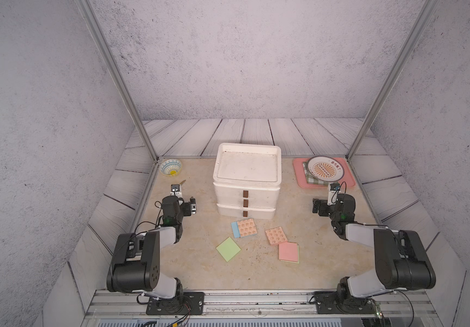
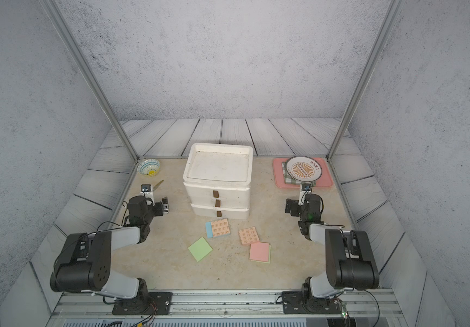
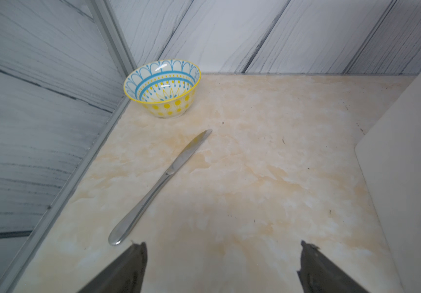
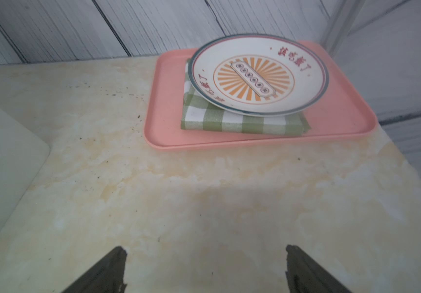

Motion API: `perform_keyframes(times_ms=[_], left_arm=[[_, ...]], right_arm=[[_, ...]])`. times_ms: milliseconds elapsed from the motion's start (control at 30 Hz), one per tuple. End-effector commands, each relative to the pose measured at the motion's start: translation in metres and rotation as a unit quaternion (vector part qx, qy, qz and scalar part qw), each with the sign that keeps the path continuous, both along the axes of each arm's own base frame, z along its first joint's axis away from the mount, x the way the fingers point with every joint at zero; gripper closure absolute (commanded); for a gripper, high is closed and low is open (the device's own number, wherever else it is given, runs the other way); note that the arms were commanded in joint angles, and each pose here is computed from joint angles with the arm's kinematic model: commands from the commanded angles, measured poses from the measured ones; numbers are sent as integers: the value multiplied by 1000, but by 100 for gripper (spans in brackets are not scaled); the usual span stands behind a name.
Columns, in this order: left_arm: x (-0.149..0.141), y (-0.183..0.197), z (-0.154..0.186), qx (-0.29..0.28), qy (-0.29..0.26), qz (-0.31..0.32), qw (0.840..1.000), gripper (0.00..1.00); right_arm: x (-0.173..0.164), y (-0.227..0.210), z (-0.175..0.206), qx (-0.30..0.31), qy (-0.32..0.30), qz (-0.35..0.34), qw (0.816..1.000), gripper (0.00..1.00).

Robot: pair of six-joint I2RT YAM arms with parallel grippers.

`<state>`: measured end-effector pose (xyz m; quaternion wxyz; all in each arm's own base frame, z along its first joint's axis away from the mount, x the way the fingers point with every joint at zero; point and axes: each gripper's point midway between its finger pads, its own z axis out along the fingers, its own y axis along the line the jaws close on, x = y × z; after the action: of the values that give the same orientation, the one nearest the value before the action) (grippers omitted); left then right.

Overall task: Please put the sticky notes in the drawer by color
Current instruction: Adjust the storage box at the center of the board.

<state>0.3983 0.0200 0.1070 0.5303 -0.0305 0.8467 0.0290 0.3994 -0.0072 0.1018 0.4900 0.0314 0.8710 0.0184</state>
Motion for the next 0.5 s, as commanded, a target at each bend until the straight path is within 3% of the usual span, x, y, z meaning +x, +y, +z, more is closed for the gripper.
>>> perform_keyframes(times_ms=[0, 100, 200, 300, 467], left_arm=[[-10, 17, 33, -42, 34, 87, 995, 1], [-20, 19, 51, -103, 55, 131, 984, 1], [-20, -8, 74, -170, 57, 76, 981, 2], [-24, -37, 104, -250, 67, 25, 966, 2], [-32, -63, 161, -293, 90, -32, 951, 2]], right_arm=[[-12, 1, 50, 47, 19, -27, 998, 1], [-26, 16, 71, 106, 28, -15, 994, 1], [-46, 43, 88, 176, 35, 32, 983, 9], [-67, 70, 98, 263, 45, 71, 961, 15], [-90, 105, 93, 345, 80, 111, 929, 34]])
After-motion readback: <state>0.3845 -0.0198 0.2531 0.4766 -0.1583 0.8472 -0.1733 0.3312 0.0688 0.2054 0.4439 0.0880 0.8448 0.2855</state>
